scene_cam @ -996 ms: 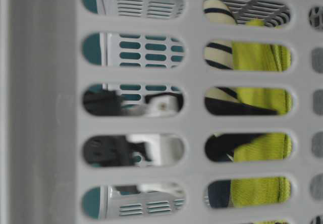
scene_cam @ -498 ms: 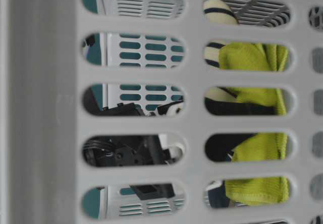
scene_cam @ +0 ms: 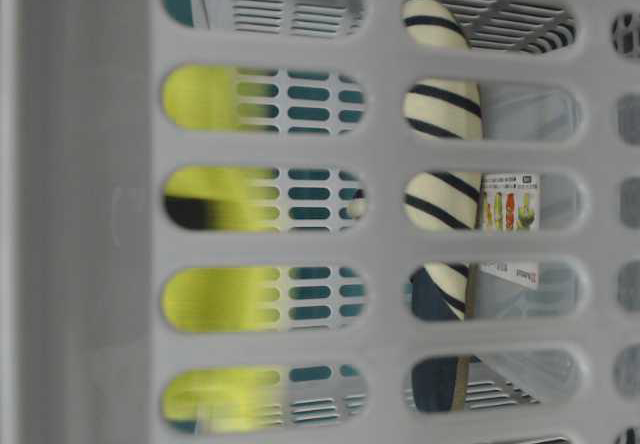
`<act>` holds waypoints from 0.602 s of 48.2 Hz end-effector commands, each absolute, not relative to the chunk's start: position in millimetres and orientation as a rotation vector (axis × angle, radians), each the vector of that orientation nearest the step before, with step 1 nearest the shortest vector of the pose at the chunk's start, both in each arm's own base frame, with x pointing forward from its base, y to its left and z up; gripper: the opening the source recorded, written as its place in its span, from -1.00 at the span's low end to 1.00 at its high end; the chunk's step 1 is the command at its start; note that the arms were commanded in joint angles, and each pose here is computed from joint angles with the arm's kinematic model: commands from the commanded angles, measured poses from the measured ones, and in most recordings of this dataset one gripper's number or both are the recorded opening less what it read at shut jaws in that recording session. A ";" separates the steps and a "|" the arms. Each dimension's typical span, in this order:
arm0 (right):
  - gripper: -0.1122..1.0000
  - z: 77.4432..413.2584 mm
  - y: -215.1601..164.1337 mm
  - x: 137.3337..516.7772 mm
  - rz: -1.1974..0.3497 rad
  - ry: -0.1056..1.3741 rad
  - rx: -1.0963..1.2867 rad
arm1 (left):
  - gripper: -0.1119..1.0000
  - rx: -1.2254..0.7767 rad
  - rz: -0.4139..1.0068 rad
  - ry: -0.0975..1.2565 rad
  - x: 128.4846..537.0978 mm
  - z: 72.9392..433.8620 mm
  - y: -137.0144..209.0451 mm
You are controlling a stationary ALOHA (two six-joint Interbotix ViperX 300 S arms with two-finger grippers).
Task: Pick up the yellow cloth from the shopping basket with the left arm.
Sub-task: 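Close the left gripper on the cloth and lift it upward, then hold the lifted cloth in the left gripper above the basket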
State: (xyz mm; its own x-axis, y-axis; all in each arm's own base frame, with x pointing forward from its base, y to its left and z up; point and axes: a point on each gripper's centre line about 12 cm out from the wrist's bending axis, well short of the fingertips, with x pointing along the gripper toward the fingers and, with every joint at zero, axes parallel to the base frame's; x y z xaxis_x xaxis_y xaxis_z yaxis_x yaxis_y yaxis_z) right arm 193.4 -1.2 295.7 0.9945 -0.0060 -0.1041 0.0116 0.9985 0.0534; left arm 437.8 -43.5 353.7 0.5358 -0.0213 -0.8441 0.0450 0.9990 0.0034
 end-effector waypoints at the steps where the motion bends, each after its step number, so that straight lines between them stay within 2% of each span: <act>1: 0.61 300.8 -1.8 193.8 -0.012 0.084 0.059 | -0.50 0.027 -0.042 0.934 421.1 424.2 -42.3; 5: 0.61 301.0 -1.8 193.0 -0.012 0.081 0.059 | -0.50 0.035 -0.044 0.943 417.2 447.0 -41.7; 9: 0.61 300.1 -1.8 192.6 -0.012 0.083 0.059 | -0.50 0.041 -0.046 0.949 418.6 455.2 -41.9; 29: 0.61 299.4 -1.8 191.7 -0.012 0.072 0.059 | -0.50 0.057 -0.047 0.982 429.0 442.5 -39.7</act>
State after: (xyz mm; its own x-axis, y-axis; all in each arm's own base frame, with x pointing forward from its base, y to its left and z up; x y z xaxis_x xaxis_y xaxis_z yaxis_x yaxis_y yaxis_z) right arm 190.5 -1.5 295.4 0.9960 -0.0077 -0.0889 0.0124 0.9985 0.0534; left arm 432.5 -42.4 431.8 0.5282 -0.0167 -0.8490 0.0709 0.9972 0.0245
